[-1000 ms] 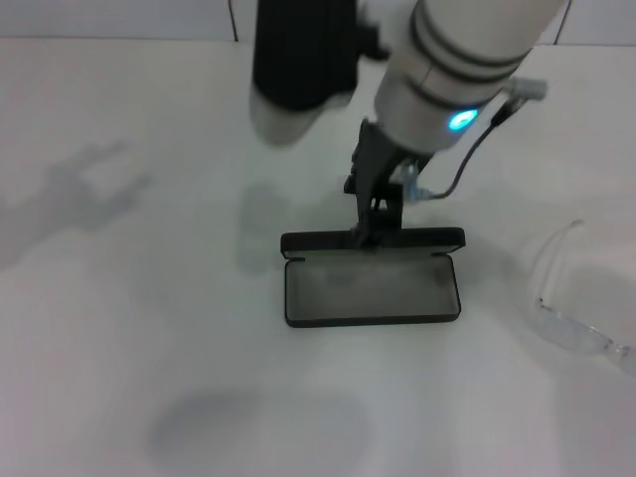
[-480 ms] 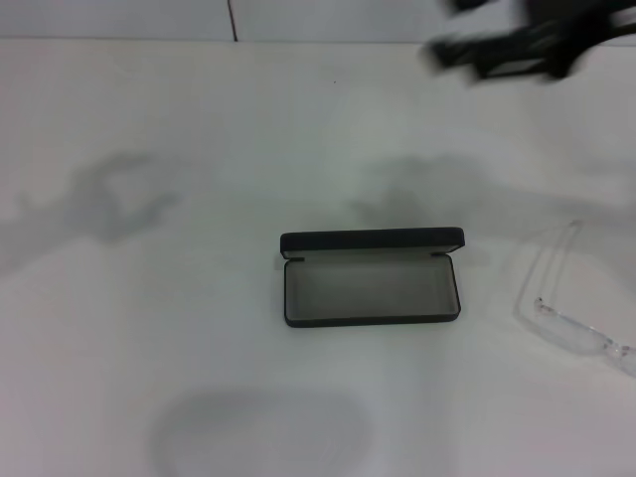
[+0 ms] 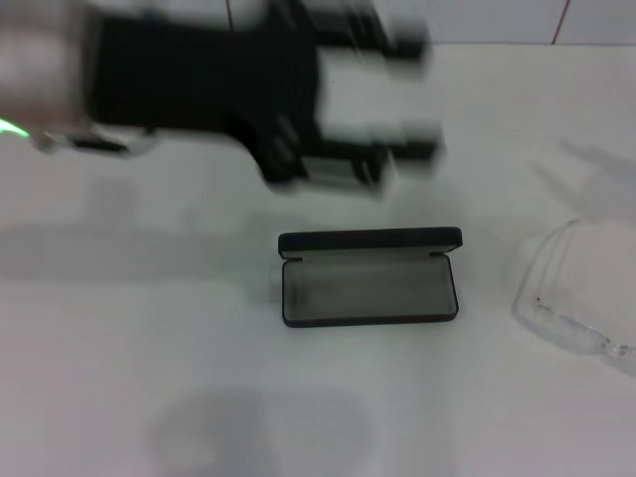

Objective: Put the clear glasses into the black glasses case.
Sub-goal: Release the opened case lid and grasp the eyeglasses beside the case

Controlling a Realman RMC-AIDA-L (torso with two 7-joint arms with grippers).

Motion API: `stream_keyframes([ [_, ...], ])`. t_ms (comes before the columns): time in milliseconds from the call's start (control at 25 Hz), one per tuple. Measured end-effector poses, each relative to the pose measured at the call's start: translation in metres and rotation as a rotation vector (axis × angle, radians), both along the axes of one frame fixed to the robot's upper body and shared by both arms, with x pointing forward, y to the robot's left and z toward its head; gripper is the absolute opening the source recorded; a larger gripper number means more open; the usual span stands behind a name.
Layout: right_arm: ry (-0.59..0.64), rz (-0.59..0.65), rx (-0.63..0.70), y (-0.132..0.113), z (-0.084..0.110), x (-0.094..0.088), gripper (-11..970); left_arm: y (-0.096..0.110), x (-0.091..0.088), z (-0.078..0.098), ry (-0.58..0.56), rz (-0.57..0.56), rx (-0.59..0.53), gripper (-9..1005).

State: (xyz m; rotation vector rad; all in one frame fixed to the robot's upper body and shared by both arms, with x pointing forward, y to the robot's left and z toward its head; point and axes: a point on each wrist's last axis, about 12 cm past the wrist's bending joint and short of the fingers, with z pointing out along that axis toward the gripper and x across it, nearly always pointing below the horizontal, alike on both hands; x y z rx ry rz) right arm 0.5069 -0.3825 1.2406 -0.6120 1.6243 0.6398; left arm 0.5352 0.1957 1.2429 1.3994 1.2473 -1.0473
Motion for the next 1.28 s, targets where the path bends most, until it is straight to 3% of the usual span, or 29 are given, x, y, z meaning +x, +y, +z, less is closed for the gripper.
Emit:
stream_keyframes([
  [320,0.021,-0.203,0.136,-0.053,-0.033,-0.039,518,-0.068,0.014,-0.038,0.046,-0.202,0.329,665],
  [480,0.081,-0.127,0.128,-0.053,-0.039,-0.056,518,-0.083,0.014,-0.051,0.026,-0.217,0.410,664],
  [600,0.220,-0.019,0.017,-0.038,-0.038,-0.060,518,-0.078,0.019,-0.049,0.010,-0.167,0.396,664],
  [720,0.406,0.093,-0.135,-0.010,-0.037,-0.052,519,-0.053,0.032,-0.033,-0.018,-0.042,0.296,664],
  [800,0.496,0.162,-0.224,0.015,-0.035,-0.035,519,-0.028,0.035,-0.020,-0.035,0.041,0.185,664],
  [960,0.632,0.257,-0.417,0.068,-0.029,0.004,519,0.043,0.022,0.008,-0.090,0.189,-0.154,664],
  [1000,0.632,0.257,-0.417,0.068,-0.029,0.004,519,0.055,0.019,0.011,-0.100,0.215,-0.211,663],
  [1040,0.681,0.251,-0.522,0.089,-0.022,0.023,519,0.066,0.017,0.012,-0.103,0.244,-0.260,663],
  [1080,0.689,0.248,-0.546,0.094,-0.019,0.027,519,0.076,0.014,0.013,-0.109,0.269,-0.310,663],
  [1280,0.789,0.269,-0.720,0.123,-0.004,0.044,519,0.104,0.007,0.006,-0.080,0.335,-0.494,663],
])
